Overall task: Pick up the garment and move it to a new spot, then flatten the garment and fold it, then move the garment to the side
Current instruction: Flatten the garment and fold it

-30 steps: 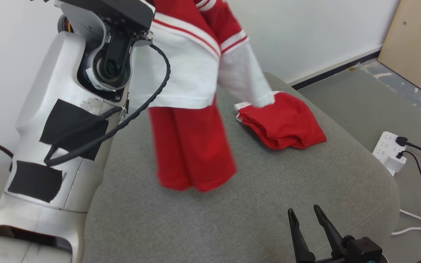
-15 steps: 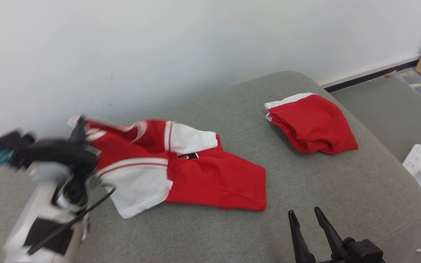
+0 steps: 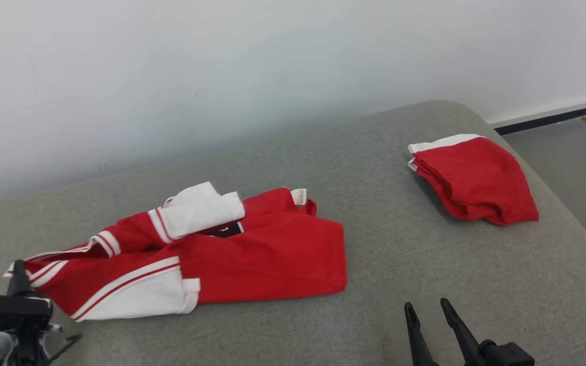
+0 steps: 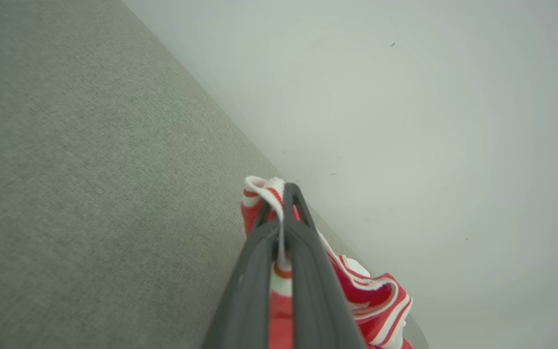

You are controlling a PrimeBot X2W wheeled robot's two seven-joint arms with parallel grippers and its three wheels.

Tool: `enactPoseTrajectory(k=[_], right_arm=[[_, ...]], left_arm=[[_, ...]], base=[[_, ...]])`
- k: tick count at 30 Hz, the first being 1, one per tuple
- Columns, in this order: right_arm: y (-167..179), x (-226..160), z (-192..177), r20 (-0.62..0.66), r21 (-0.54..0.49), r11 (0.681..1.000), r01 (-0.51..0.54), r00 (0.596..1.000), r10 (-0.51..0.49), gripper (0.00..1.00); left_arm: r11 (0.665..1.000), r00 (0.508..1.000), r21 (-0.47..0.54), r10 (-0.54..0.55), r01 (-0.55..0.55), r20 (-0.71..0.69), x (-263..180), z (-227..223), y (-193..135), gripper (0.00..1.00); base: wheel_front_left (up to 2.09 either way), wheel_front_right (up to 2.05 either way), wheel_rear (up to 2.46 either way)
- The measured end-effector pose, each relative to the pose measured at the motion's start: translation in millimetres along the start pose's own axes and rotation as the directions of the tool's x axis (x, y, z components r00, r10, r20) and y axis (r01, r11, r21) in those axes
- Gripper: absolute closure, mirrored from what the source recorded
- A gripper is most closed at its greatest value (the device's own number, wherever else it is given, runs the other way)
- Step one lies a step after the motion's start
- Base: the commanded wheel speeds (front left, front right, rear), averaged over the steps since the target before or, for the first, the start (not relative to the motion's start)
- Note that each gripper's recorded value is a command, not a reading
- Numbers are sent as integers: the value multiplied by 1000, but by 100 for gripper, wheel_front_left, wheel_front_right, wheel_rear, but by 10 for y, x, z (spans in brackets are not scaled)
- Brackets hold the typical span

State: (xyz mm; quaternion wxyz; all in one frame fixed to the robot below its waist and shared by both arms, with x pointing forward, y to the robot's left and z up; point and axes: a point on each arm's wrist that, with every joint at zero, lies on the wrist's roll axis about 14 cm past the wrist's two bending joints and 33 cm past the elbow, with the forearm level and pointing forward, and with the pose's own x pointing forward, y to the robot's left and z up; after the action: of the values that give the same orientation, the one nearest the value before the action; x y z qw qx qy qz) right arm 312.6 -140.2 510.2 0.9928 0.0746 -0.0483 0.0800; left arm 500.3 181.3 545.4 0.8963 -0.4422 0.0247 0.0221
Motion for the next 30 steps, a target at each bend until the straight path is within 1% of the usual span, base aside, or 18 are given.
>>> enactPoseTrajectory(k=[2, 5, 10, 14, 16, 19, 22, 23, 24, 25, 26, 27, 30], right_arm=[[29, 12, -15, -5, 0, 1000, -12, 1000, 12, 0], [52, 20, -18, -6, -2, 1000, -23, 1000, 23, 0], [91, 3, -12, -4, -5, 999, -37, 999, 37, 0], [78, -28, -18, -5, -2, 1000, -29, 1000, 29, 0], [60, -43, -20, -6, 0, 1000, -21, 1000, 21, 0], [27, -61, -28, -9, 2, 1000, -7, 1000, 7, 0], [-4, -58, -25, -9, 0, 1000, 4, 1000, -4, 0], [-4, -58, -25, -9, 0, 1000, 4, 1000, -4, 0], [-16, -49, -17, -7, -1, 1000, 7, 1000, -7, 0], [-26, -45, -15, -7, -3, 1000, 10, 1000, -10, 0], [-29, -48, -24, -11, -2, 1000, 13, 1000, -13, 0], [-39, -55, -37, -15, -1, 1000, 17, 1000, -17, 0], [-94, -61, -60, -25, -2, 999, 36, 999, -37, 0]], left_arm=[[999, 1000, -38, -4, 5, 22, -14, 103, -13, 100], [995, 998, -72, -66, 67, 20, -32, 181, -258, 100], [984, 984, -62, -166, 170, 61, -85, 447, -750, 100], [972, 971, -43, -228, 231, 72, -137, 525, -1075, 100], [976, 974, -3, -215, 216, 65, -128, 510, -1071, 100], [986, 987, 87, -146, 141, 60, -61, 453, -829, 100], [987, 993, 132, -100, 90, 69, 35, 388, -628, 100], [987, 993, 132, -100, 90, 69, 35, 388, -628, 99], [984, 992, 153, -102, 89, 78, 66, 375, -586, 65], [982, 991, 161, -107, 93, 82, 99, 362, -560, 53], [981, 991, 179, -96, 78, 89, 138, 356, -507, 12], [974, 991, 217, -95, 72, 98, 168, 348, -471, 0], [946, 985, 306, -140, 104, 98, 232, 283, -486, 0]], base=[[0, 0, 0], [0, 0, 0], [0, 0, 0], [0, 0, 0], [0, 0, 0], [0, 0, 0], [0, 0, 0], [0, 0, 0], [0, 0, 0], [0, 0, 0], [0, 0, 0], [0, 0, 0], [0, 0, 0]])
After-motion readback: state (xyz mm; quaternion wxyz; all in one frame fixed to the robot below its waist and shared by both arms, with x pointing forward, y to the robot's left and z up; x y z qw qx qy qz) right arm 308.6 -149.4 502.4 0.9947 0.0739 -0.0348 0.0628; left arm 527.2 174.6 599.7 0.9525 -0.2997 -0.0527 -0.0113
